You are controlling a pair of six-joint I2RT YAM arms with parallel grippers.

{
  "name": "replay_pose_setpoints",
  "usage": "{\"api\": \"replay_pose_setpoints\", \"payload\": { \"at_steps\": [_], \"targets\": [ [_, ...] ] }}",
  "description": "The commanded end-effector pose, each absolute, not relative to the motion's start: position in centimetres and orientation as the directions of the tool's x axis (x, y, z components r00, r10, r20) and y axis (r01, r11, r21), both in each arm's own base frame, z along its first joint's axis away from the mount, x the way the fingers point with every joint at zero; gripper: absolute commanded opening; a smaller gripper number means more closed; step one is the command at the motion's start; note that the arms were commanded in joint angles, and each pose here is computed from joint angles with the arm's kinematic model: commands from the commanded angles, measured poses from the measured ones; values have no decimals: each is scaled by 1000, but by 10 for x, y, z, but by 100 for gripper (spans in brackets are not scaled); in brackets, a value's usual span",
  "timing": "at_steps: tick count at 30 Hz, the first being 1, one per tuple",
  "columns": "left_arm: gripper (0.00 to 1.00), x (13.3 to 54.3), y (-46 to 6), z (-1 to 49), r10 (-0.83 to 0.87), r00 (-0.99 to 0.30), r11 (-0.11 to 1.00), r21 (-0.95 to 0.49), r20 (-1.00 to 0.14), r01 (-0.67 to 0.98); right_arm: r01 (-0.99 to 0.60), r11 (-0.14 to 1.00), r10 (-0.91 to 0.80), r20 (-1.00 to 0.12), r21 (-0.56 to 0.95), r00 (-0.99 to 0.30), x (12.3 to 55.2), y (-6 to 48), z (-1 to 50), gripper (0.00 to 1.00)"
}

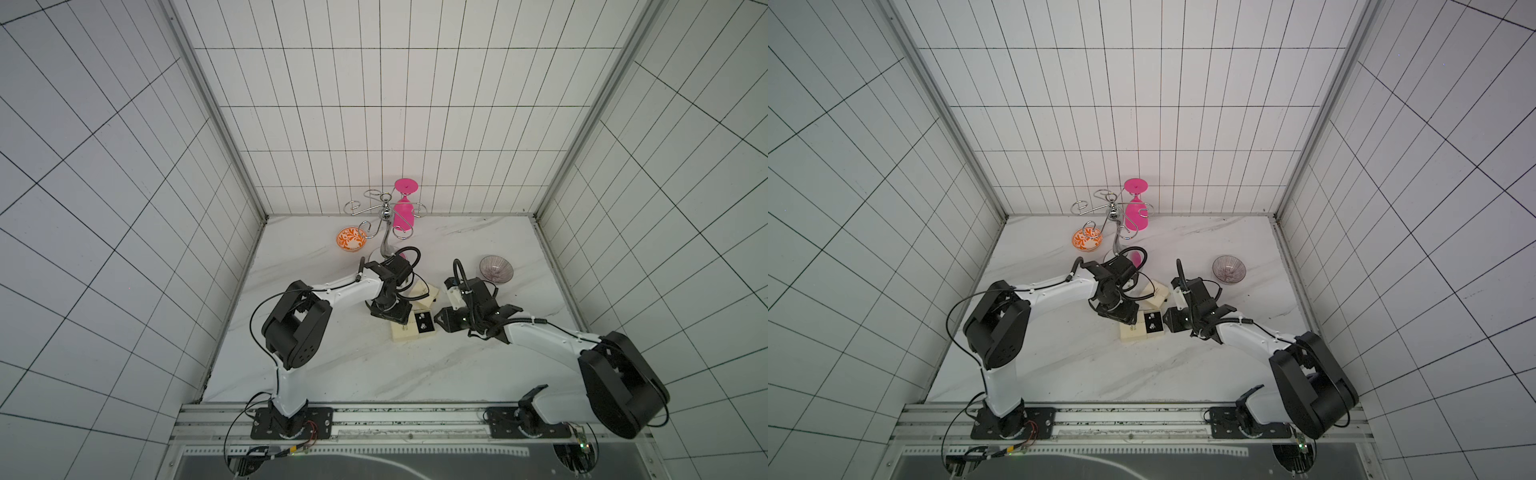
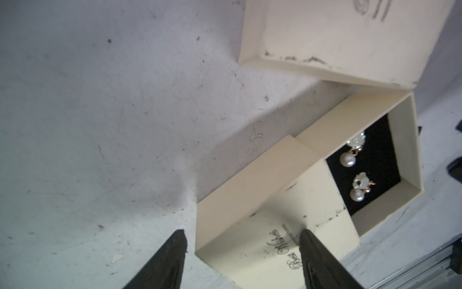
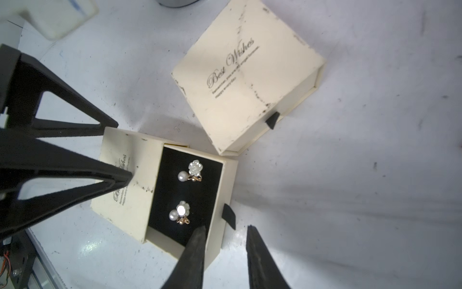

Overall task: Take out the earrings from the drawer-style jewelry box
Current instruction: Open the drawer in the jewelry box, then pick up the earring from the drawer.

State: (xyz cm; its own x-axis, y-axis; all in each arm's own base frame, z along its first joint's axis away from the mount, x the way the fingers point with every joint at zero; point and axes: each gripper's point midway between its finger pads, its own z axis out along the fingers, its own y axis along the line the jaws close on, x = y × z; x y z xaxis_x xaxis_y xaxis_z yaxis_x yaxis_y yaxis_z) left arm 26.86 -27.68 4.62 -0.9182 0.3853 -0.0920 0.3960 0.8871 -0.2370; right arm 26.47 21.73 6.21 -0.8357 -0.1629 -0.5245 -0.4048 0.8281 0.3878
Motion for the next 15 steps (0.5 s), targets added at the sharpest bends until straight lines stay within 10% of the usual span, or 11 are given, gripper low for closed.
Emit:
{"api": "replay_pose_setpoints", "payload": {
  "at_steps": [1,15],
  "targets": [
    [71,259,-281,41,423,-904,870,-248,-71,426,-477,797,-187,-599,371,-778,285,244,99,30],
    [74,267,-287,69,388,-910,855,-311,-148,415,-476,827,-178,-665,299,-726,304,256,115,30]
  ]
}}
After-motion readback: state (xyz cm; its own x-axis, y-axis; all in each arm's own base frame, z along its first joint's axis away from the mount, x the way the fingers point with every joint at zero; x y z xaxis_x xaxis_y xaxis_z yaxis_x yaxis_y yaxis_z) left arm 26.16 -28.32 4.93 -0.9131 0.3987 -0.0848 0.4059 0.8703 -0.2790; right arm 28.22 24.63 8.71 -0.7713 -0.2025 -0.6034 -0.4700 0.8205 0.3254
